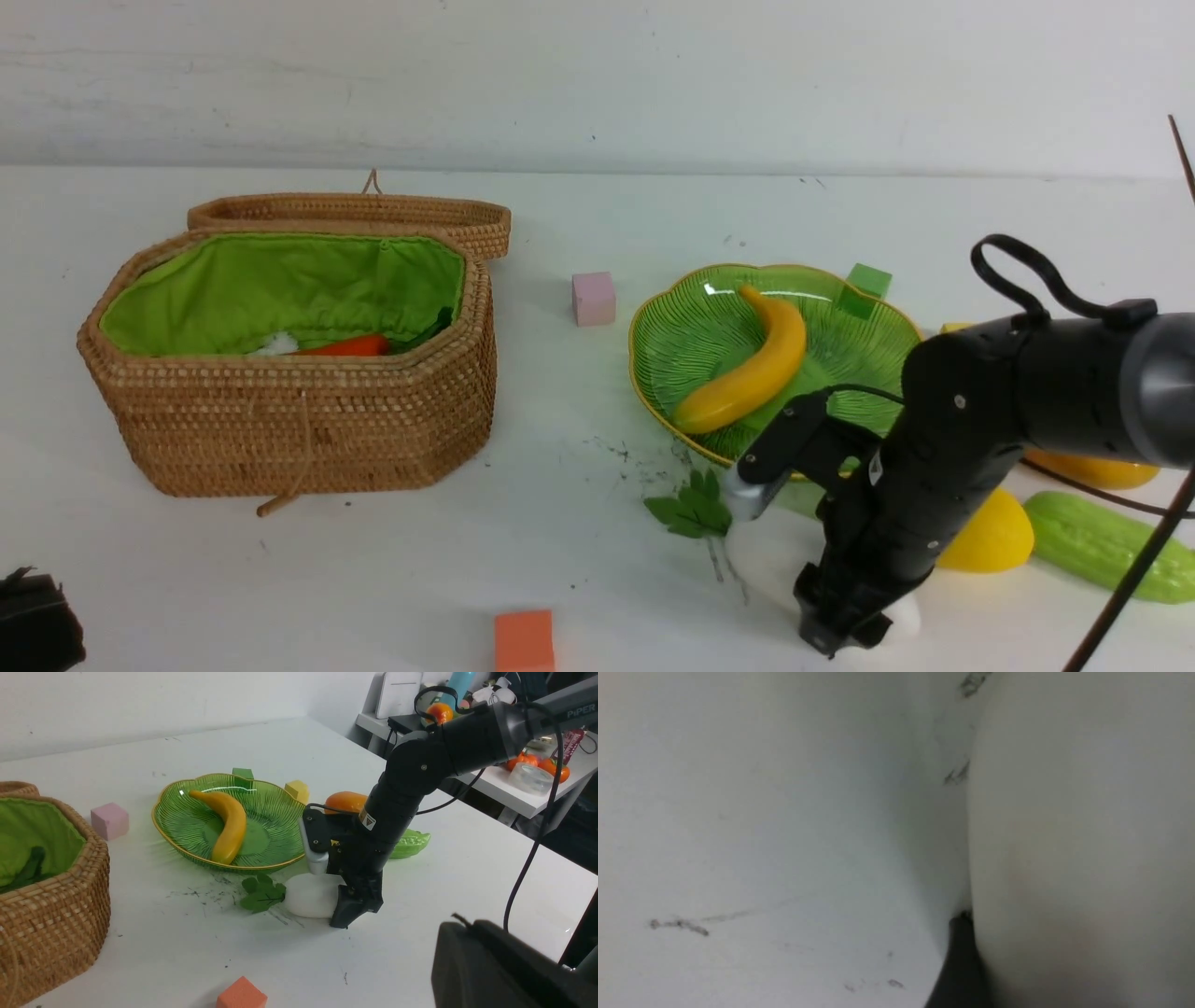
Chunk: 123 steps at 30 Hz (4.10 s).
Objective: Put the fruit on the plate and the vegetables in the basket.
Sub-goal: Take a daikon with your right arm and place it on the basket on the left, then use the right arm to grab a lemon and put it into the right plate
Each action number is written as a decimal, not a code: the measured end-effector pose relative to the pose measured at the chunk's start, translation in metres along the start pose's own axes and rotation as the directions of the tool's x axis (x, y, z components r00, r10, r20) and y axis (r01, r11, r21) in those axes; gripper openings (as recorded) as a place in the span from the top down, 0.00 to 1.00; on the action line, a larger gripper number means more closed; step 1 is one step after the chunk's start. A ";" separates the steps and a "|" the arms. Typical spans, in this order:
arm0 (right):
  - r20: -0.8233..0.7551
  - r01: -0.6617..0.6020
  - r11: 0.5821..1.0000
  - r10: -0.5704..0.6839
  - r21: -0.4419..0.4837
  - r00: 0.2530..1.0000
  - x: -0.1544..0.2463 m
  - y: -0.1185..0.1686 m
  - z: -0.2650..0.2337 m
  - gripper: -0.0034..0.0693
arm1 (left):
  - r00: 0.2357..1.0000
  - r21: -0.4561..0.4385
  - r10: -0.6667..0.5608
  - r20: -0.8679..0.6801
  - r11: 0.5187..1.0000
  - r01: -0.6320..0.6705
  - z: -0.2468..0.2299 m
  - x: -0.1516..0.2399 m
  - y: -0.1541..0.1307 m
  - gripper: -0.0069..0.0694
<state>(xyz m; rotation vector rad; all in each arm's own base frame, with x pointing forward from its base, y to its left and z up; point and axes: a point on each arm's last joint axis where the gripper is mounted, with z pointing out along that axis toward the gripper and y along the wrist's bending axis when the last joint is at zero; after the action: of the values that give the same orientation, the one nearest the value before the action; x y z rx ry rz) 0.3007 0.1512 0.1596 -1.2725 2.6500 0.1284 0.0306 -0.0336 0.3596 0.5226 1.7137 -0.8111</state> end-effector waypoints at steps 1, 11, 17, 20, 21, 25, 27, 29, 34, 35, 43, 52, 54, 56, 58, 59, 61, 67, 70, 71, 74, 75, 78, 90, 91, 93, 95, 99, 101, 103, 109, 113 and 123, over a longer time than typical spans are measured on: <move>-0.004 -0.002 1.000 0.002 -0.007 1.000 0.001 0.001 0.000 0.25 | 1.000 0.000 0.000 -0.001 1.000 0.000 0.000 0.000 0.000 0.93; 0.054 0.023 0.999 -0.021 -0.036 0.998 -0.002 0.020 -0.038 0.25 | 1.000 -0.003 0.000 -0.009 1.000 0.000 0.000 0.001 0.000 0.93; 0.045 0.037 0.998 -0.035 -0.060 0.998 0.000 0.028 -0.046 0.25 | 1.000 -0.005 0.003 -0.012 1.000 -0.003 0.000 0.001 0.000 0.93; 0.048 0.027 0.997 -0.023 -0.079 0.999 0.001 0.031 -0.051 0.25 | 1.000 -0.007 0.005 -0.012 1.000 -0.006 0.000 0.001 0.001 0.93; 0.052 0.023 0.996 -0.018 -0.087 0.998 0.001 0.032 -0.053 0.25 | 1.000 -0.008 0.006 -0.012 1.000 -0.006 0.000 0.001 0.001 0.93; 0.105 -0.006 0.992 0.020 -0.129 0.994 0.001 0.039 -0.070 0.25 | 1.000 -0.017 0.018 -0.011 1.000 -0.019 0.000 0.001 0.002 0.93; 0.168 -0.022 0.988 0.048 -0.154 0.985 -0.002 0.044 -0.089 0.25 | 0.999 -0.030 0.038 -0.008 0.999 -0.038 0.000 0.001 0.003 0.93; 0.233 -0.030 0.984 0.071 -0.175 0.970 -0.008 0.047 -0.107 0.25 | 0.999 -0.046 0.044 -0.003 0.998 -0.044 0.000 0.000 0.004 0.93; 0.395 -0.019 0.977 0.104 -0.212 0.913 -0.033 0.051 -0.148 0.25 | 0.999 -0.127 0.039 0.009 0.991 -0.038 -0.001 -0.001 0.012 0.93; 0.429 -0.006 0.978 0.098 -0.211 0.898 -0.039 0.054 -0.157 0.25 | 0.999 -0.154 0.036 0.012 0.987 -0.034 -0.001 -0.002 0.014 0.92; 0.687 0.109 0.986 0.008 -0.127 0.726 -0.096 0.081 -0.211 0.25 | 0.997 -0.311 -0.002 0.074 0.950 0.025 -0.005 -0.006 0.028 0.92; 0.775 0.178 0.979 -0.032 -0.104 0.631 -0.158 0.100 -0.214 0.25 | 0.998 -0.380 0.014 0.065 0.925 0.012 -0.007 -0.006 0.035 0.92; 0.783 0.180 0.977 -0.023 -0.114 0.622 -0.169 0.101 -0.210 0.25 | 0.998 -0.394 0.019 0.059 0.919 0.006 -0.008 -0.006 0.036 0.92; 0.791 0.180 0.976 -0.014 -0.122 0.612 -0.179 0.100 -0.206 0.25 | 0.998 -0.411 0.020 0.055 0.912 0.004 -0.008 -0.005 0.037 0.92; 0.800 0.181 0.976 -0.010 -0.123 0.601 -0.191 0.098 -0.202 0.25 | 0.998 -0.431 0.021 0.057 0.902 0.006 -0.009 -0.006 0.039 0.92; 0.803 0.181 0.976 -0.008 -0.125 0.596 -0.195 0.098 -0.200 0.25 | 0.998 -0.437 0.021 0.061 0.899 0.008 -0.009 -0.006 0.040 0.92; 0.807 0.182 0.975 -0.007 -0.124 0.590 -0.201 0.097 -0.198 0.25 | 0.998 -0.444 0.022 0.066 0.896 0.010 -0.010 -0.006 0.040 0.92; 0.812 0.186 0.974 -0.005 -0.129 0.584 -0.212 0.098 -0.188 0.25 | 0.997 -0.457 0.027 0.069 0.889 0.008 -0.010 -0.007 0.042 0.92; 0.819 0.172 0.978 -0.003 -0.117 0.574 -0.217 0.096 -0.181 0.25 | 0.998 -0.463 0.025 0.064 0.886 0.007 -0.011 -0.006 0.042 0.92; 0.826 0.169 0.979 -0.003 -0.112 0.564 -0.220 0.095 -0.178 0.25 | 0.998 -0.465 0.025 0.063 0.885 0.007 -0.011 -0.006 0.042 0.92; 0.840 0.158 0.983 -0.007 -0.095 0.543 -0.226 0.092 -0.167 0.25 | 0.997 -0.469 0.032 0.064 0.883 0.002 -0.011 -0.007 0.043 0.92; 0.846 0.152 0.986 -0.020 -0.072 0.532 -0.231 0.089 -0.157 0.25 | 0.997 -0.475 0.037 0.069 0.880 0.001 -0.011 -0.007 0.043 0.92; 0.854 0.137 0.990 -0.046 -0.030 0.518 -0.239 0.085 -0.139 0.25 | 0.996 -0.487 0.047 0.081 0.873 -0.002 -0.012 -0.008 0.044 0.92; 0.874 0.050 0.999 -0.044 0.022 0.484 -0.254 0.073 -0.095 0.25 | 0.994 -0.484 0.040 0.105 0.875 0.015 -0.012 -0.010 0.044 0.92; 0.874 0.047 0.999 -0.045 0.025 0.483 -0.255 0.072 -0.093 0.25 | 0.993 -0.480 0.041 0.108 0.877 0.015 -0.012 -0.010 0.044 0.92; 0.873 0.040 0.999 -0.044 0.028 0.486 -0.256 0.071 -0.086 0.25 | 0.992 -0.469 0.044 0.116 0.883 0.016 -0.011 -0.011 0.043 0.92; 0.871 0.038 0.999 -0.043 0.027 0.490 -0.256 0.071 -0.083 0.25 | 0.992 -0.458 0.043 0.122 0.889 0.018 -0.011 -0.012 0.042 0.92; 0.867 0.039 0.999 -0.045 0.029 0.496 -0.256 0.071 -0.079 0.23 | 0.992 -0.448 0.033 0.123 0.894 0.026 -0.010 -0.011 0.041 0.92; 0.867 0.040 0.999 -0.050 0.034 0.496 -0.256 0.071 -0.079 0.19 | 0.992 -0.444 0.027 0.123 0.895 0.030 -0.010 -0.011 0.041 0.92; 0.867 0.040 0.998 -0.054 0.039 0.495 -0.256 0.070 -0.080 0.16 | 0.992 -0.443 0.025 0.122 0.896 0.032 -0.010 -0.011 0.040 0.92; 0.868 0.040 0.998 -0.060 0.046 0.493 -0.257 0.070 -0.080 0.14 | 0.993 -0.436 0.015 0.121 0.899 0.040 -0.010 -0.010 0.040 0.91; 0.864 0.051 0.998 -0.061 0.041 0.500 -0.256 0.071 -0.081 0.16 | 0.993 -0.436 0.014 0.121 0.899 0.041 -0.010 -0.010 0.040 0.91; 0.649 0.186 0.974 -0.060 -0.128 0.759 -0.196 0.094 -0.175 0.47 | 0.991 -0.424 0.015 0.129 0.905 0.041 -0.009 -0.011 0.039 0.90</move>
<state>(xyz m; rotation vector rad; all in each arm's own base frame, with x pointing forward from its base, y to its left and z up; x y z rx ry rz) 0.3225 0.3307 0.3721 -1.1721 1.9834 0.6792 0.0549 0.0000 0.3619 0.1539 1.7081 -0.4441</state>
